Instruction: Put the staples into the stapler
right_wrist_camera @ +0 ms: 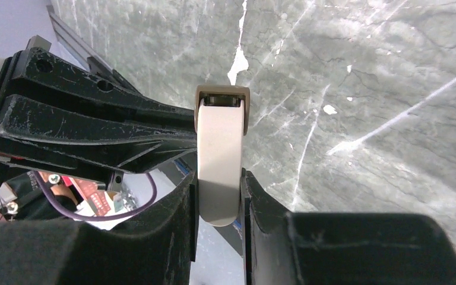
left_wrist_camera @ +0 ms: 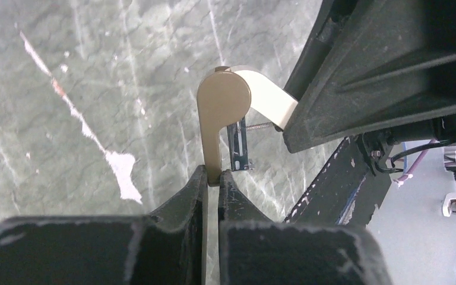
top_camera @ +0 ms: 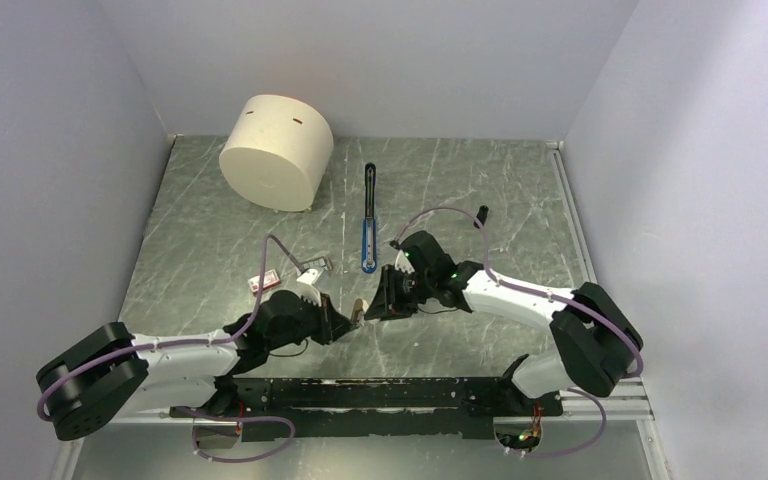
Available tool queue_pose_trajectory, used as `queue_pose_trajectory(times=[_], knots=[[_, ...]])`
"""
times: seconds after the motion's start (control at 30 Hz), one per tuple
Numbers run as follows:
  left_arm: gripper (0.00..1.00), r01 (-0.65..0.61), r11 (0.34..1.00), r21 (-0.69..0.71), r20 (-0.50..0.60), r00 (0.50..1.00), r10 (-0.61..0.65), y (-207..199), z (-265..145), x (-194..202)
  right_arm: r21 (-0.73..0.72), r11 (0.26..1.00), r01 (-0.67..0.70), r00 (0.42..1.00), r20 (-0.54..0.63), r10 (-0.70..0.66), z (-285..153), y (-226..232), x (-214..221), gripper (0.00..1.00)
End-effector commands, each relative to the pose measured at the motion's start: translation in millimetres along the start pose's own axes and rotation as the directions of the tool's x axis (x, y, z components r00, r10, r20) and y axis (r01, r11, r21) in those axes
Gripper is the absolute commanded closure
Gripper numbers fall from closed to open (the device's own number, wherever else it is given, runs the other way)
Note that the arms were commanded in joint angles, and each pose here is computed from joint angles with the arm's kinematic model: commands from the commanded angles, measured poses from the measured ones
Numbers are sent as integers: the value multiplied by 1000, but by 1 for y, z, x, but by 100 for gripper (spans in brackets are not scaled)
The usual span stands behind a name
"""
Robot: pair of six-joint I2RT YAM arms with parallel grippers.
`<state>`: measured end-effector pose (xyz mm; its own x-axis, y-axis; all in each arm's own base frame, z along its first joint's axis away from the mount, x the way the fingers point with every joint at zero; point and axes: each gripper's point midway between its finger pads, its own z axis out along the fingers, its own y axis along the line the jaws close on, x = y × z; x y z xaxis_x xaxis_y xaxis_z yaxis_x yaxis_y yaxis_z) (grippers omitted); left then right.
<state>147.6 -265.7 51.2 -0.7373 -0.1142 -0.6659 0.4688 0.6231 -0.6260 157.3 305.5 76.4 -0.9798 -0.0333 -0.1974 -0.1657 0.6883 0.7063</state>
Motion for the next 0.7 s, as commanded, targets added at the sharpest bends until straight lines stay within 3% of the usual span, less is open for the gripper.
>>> queue_pose_trajectory(times=[0.0,0.17,0.5,0.67], knots=[[95,-114,991,77,-33,993,117,-14,1,1,55,998,19,999,31,-21,-21,-18,-16,83],[95,-159,979,127,-45,985,166,-23,2,0,114,993,-16,1000,21,14,-27,-45,-20,79],[95,-251,956,152,-37,965,259,-26,-3,-2,80,997,-8,999,54,4,-39,-48,-34,65],[95,-244,959,146,-6,969,248,-28,-8,-8,46,999,-17,998,59,14,-37,-44,-35,60]])
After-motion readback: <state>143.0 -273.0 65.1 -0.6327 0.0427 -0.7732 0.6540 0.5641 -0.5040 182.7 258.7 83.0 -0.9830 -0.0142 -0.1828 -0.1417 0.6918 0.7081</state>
